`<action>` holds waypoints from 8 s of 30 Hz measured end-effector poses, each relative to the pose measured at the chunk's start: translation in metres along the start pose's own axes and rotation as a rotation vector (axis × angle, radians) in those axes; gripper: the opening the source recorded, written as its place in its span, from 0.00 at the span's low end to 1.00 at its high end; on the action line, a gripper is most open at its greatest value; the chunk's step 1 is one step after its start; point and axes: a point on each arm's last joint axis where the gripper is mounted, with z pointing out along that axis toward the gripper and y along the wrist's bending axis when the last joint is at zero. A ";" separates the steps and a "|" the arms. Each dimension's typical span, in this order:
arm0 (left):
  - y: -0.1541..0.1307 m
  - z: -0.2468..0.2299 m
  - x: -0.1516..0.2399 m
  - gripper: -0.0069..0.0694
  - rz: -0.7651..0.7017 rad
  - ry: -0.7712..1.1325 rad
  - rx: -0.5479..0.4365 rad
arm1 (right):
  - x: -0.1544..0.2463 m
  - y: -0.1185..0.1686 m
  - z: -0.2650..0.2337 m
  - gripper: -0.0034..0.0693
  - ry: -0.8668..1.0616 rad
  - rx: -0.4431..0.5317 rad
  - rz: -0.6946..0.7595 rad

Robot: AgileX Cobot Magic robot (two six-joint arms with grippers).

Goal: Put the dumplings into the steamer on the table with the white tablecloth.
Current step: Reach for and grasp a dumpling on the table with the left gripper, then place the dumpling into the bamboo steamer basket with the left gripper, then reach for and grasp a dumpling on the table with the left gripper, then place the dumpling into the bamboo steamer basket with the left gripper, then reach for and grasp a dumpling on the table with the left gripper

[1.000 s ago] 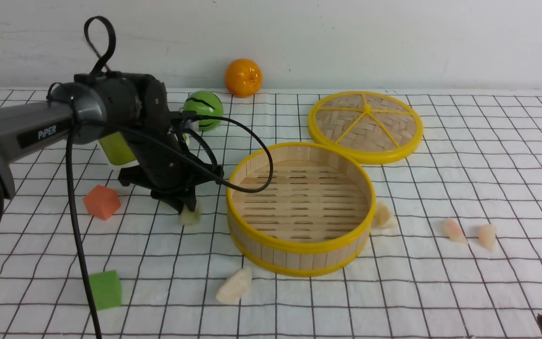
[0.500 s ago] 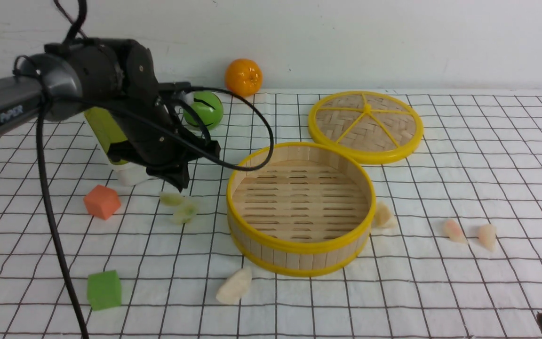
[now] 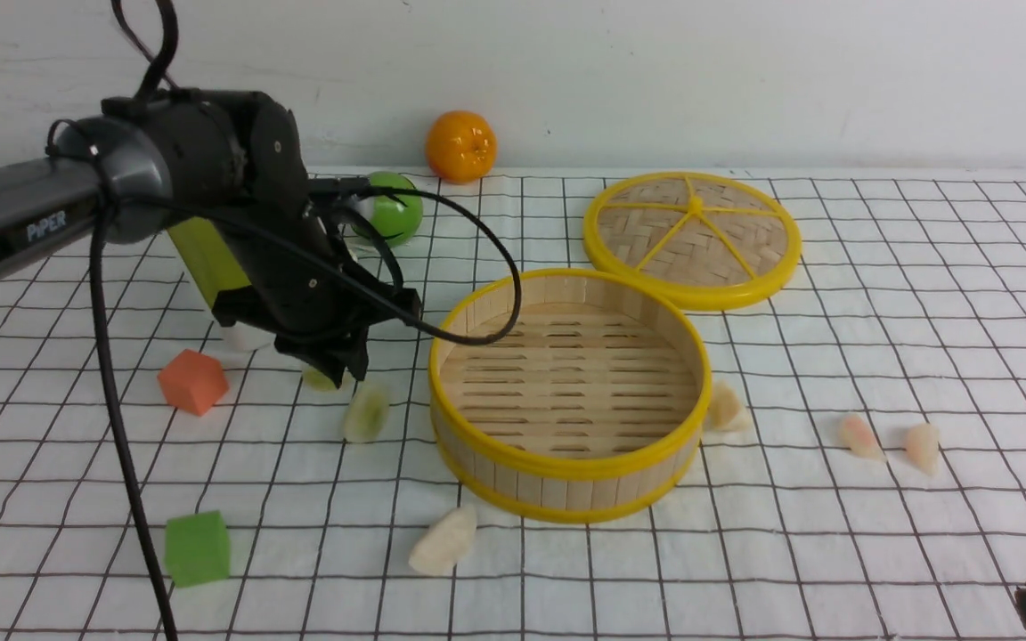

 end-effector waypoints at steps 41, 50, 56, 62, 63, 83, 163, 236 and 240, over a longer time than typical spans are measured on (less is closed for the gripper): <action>-0.123 0.013 -0.014 0.41 0.065 -0.158 0.174 | -0.001 0.000 0.000 0.14 -0.009 -0.004 0.011; -0.119 0.022 -0.018 0.41 0.039 -0.200 0.112 | -0.001 0.001 0.000 0.15 -0.008 -0.007 0.016; -0.117 0.023 -0.012 0.54 0.035 -0.141 0.090 | -0.001 0.001 0.000 0.16 -0.008 -0.010 0.022; -0.120 0.012 -0.013 0.62 0.017 -0.092 0.101 | -0.001 0.001 0.000 0.17 -0.009 -0.013 0.027; -0.121 0.006 -0.014 0.62 0.017 -0.094 0.103 | -0.001 0.001 0.000 0.17 -0.009 -0.013 0.028; 0.035 -0.030 -0.016 0.46 -0.439 0.033 0.024 | -0.003 0.001 0.000 0.19 -0.031 -0.011 0.031; -0.171 -0.016 -0.006 0.26 0.124 -0.070 0.102 | -0.003 0.003 0.000 0.25 -0.033 -0.037 0.082; -0.116 0.013 0.092 0.14 0.421 0.265 -0.056 | -0.002 0.006 0.000 0.29 -0.020 -0.072 0.142; -0.120 0.007 0.094 0.10 0.394 0.281 -0.016 | -0.002 0.006 0.000 0.29 -0.020 -0.072 0.143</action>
